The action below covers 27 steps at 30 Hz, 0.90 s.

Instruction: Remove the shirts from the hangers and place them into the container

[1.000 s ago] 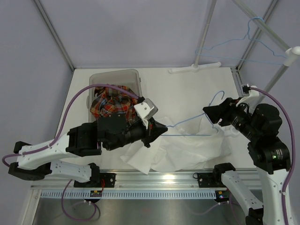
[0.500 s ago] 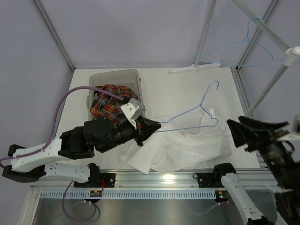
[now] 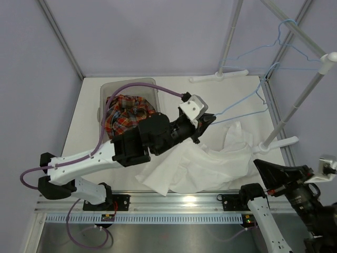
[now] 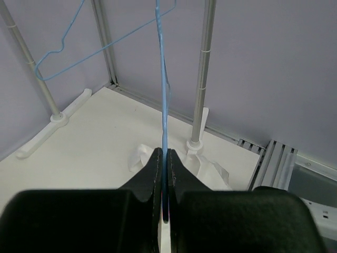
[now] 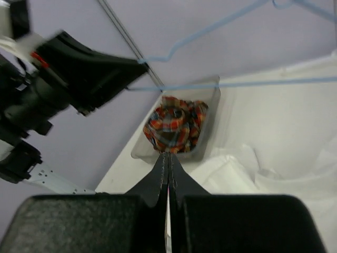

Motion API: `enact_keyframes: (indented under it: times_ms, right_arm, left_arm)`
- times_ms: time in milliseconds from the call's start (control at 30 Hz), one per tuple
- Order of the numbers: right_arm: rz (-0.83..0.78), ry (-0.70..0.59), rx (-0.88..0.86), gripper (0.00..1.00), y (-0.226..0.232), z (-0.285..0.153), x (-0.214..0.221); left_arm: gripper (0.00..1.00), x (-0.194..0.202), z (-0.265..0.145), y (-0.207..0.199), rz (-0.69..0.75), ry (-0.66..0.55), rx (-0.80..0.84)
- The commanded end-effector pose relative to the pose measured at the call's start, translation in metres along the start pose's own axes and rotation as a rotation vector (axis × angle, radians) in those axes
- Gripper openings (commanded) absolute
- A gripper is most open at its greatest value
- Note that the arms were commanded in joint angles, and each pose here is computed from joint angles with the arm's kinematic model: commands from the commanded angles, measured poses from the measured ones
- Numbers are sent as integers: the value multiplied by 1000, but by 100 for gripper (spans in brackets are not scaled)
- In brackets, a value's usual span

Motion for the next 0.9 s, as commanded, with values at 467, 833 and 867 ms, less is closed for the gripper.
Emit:
enact_keyframes:
  times_ms: [467, 833, 867]
  right_arm:
    - [72, 273, 81, 0, -42, 8, 89]
    - [52, 282, 96, 0, -50, 20, 91]
    - [55, 285, 96, 0, -50, 21, 92]
  left_arm:
    - [0, -72, 103, 37, -58, -200, 164]
    - [0, -83, 126, 50, -77, -231, 198]
    - [0, -84, 127, 52, -83, -233, 200]
Point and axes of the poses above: each gripper's point midway between its finger pads, its own z axis out along the fingers, its own y axis along the line the jaws close on, x = y × z, the point moved 7 cm from there along -z, back along the fingers, and after that the axes turned 7 degrees about -z, right-handed, at the moved point
